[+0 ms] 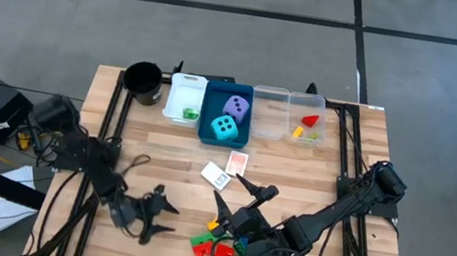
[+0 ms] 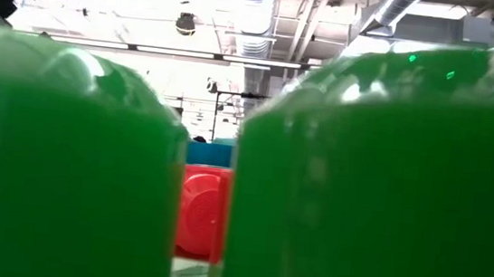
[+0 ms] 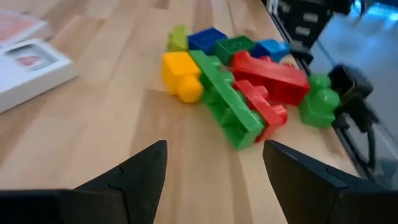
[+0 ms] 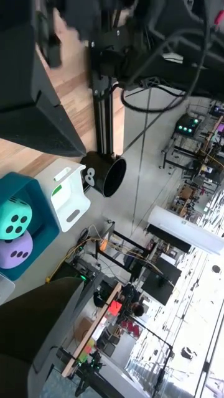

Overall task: Pick & Place Toys
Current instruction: Put the large green game piece into the white bin

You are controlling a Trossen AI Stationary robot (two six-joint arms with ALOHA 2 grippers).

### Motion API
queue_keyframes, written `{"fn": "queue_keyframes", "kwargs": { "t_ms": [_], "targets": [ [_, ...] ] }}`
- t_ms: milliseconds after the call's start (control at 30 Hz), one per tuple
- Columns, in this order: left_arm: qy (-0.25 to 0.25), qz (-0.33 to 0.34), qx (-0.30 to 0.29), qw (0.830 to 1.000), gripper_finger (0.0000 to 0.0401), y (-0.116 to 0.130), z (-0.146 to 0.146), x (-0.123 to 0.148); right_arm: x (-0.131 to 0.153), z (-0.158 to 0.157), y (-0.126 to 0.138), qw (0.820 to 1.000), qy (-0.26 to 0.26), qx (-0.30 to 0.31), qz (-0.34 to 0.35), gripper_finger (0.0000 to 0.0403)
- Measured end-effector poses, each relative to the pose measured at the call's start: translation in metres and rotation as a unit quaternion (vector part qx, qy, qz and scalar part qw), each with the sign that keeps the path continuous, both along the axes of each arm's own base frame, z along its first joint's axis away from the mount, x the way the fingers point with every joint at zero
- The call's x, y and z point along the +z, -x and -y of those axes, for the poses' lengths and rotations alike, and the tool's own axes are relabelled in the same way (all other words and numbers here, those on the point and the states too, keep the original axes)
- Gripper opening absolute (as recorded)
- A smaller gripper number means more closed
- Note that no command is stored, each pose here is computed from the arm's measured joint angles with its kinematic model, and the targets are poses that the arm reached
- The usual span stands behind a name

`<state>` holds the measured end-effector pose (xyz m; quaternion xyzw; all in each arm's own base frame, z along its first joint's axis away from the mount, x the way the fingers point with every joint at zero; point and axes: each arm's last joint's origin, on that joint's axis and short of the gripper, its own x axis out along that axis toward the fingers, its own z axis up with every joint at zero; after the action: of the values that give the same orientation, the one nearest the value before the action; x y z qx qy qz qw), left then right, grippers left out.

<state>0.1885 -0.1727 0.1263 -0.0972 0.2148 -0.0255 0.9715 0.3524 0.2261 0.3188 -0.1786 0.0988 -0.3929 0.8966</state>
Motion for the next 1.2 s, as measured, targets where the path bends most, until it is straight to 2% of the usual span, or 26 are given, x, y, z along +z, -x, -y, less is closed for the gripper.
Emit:
{"fn": "queue_keyframes", "kwargs": {
  "t_ms": [133,267,700,967,1200],
  "targets": [
    [-0.042,-0.001,-0.024,0.999,0.0260,-0.016,0.024,-0.006,0.000,0.000,0.000,1.000,0.000,0.000,0.000,0.0327],
    [-0.052,-0.008,-0.026,0.998,0.0260,-0.028,0.038,-0.014,0.000,0.000,0.000,1.000,0.000,0.000,0.000,0.0327],
    [-0.026,-0.042,0.030,0.998,0.0260,-0.044,0.049,-0.050,0.000,0.000,0.000,1.000,0.001,0.000,-0.001,0.0327],
    [-0.024,-0.037,0.043,0.998,0.0260,-0.052,0.050,-0.051,0.000,0.000,0.000,1.000,0.000,0.000,-0.001,0.0327],
    [-0.001,-0.032,0.053,0.998,0.0260,-0.059,0.051,-0.047,0.000,0.000,0.000,1.000,0.001,0.000,-0.001,0.0327]
  ]
}}
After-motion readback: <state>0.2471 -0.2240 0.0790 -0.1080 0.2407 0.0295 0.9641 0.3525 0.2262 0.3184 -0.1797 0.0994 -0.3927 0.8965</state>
